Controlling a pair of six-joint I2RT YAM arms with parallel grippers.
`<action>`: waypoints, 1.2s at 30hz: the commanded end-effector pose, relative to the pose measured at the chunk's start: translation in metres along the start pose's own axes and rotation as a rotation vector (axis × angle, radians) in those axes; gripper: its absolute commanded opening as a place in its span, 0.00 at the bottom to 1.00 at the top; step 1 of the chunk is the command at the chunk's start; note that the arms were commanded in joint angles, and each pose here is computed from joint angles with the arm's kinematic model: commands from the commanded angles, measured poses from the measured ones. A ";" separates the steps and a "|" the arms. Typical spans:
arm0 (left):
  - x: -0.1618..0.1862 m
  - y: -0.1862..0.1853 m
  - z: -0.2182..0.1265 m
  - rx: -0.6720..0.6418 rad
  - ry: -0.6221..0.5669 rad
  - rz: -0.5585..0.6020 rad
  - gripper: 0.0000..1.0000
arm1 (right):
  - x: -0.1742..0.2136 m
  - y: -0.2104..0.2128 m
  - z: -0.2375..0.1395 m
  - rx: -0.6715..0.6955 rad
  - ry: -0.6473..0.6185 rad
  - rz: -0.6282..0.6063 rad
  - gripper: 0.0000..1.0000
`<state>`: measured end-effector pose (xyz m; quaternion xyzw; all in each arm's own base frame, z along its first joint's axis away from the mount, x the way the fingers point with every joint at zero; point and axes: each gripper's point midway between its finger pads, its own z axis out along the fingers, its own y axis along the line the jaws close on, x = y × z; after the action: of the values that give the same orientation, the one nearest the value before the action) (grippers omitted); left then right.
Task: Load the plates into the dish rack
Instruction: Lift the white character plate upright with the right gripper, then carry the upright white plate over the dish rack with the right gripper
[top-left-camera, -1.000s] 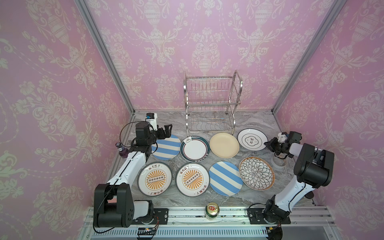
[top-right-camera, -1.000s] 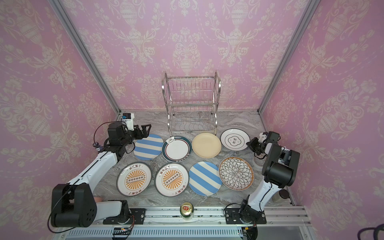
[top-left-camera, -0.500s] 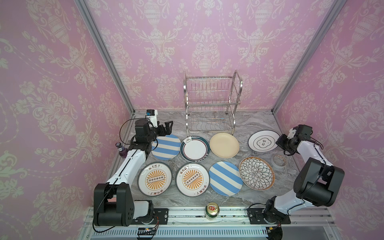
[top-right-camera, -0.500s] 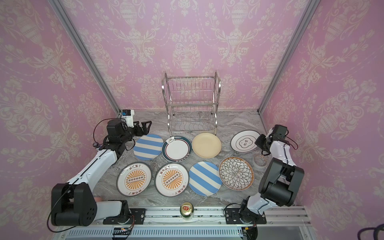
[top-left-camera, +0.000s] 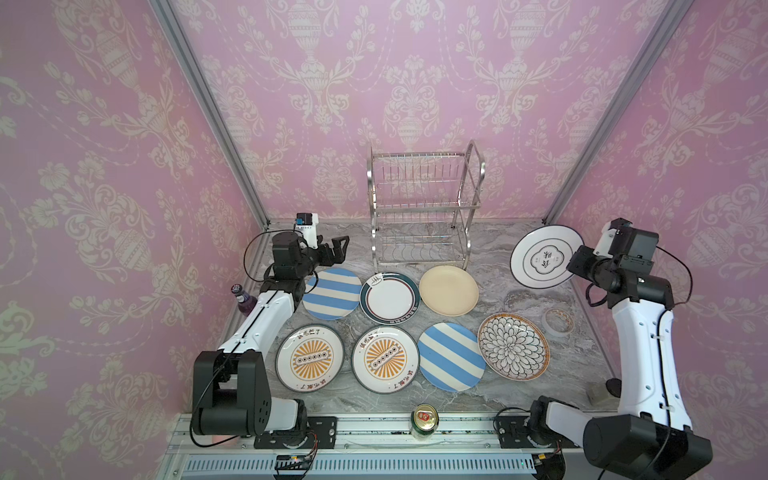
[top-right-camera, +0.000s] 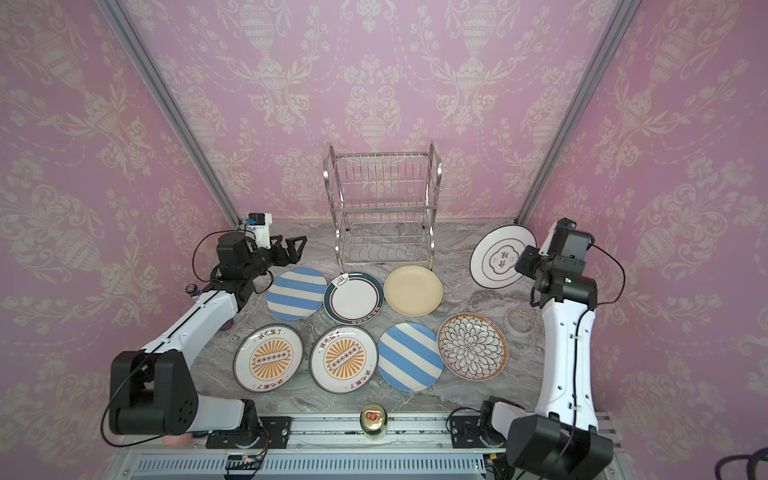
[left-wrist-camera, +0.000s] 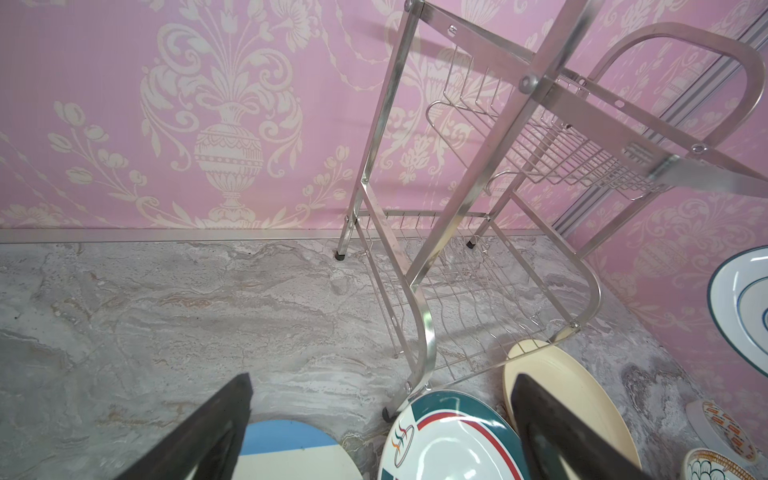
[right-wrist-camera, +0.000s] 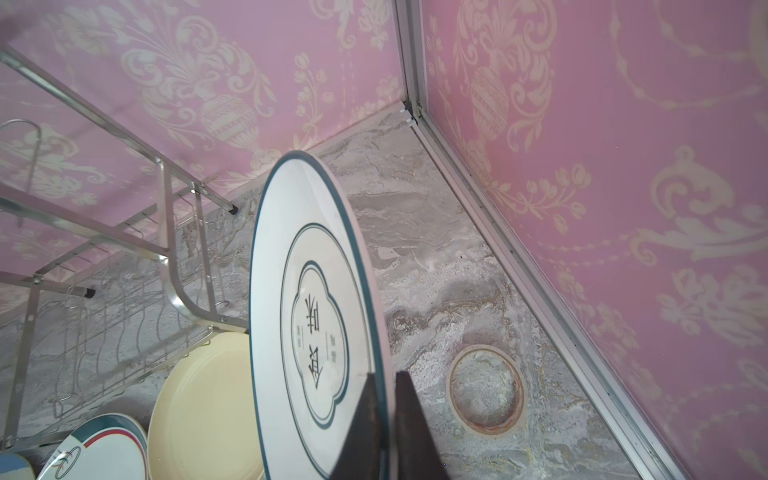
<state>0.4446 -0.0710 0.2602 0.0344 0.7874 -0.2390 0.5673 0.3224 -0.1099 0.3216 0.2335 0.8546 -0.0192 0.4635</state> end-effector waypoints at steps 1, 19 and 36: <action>-0.015 -0.014 0.002 0.054 -0.024 0.050 0.99 | -0.030 0.006 -0.047 0.038 -0.123 -0.032 0.00; -0.001 -0.031 0.023 0.230 0.023 0.019 0.99 | -0.142 0.150 -0.166 -0.127 -0.686 -0.169 0.00; 0.019 -0.066 -0.003 0.279 0.054 -0.214 0.99 | -0.147 0.272 -0.134 0.179 -0.823 -0.327 0.00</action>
<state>0.4212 -0.1251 0.2531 0.0379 0.7705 -0.3822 0.5088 0.4194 0.1309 0.5214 0.0254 0.6648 -0.2453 0.7052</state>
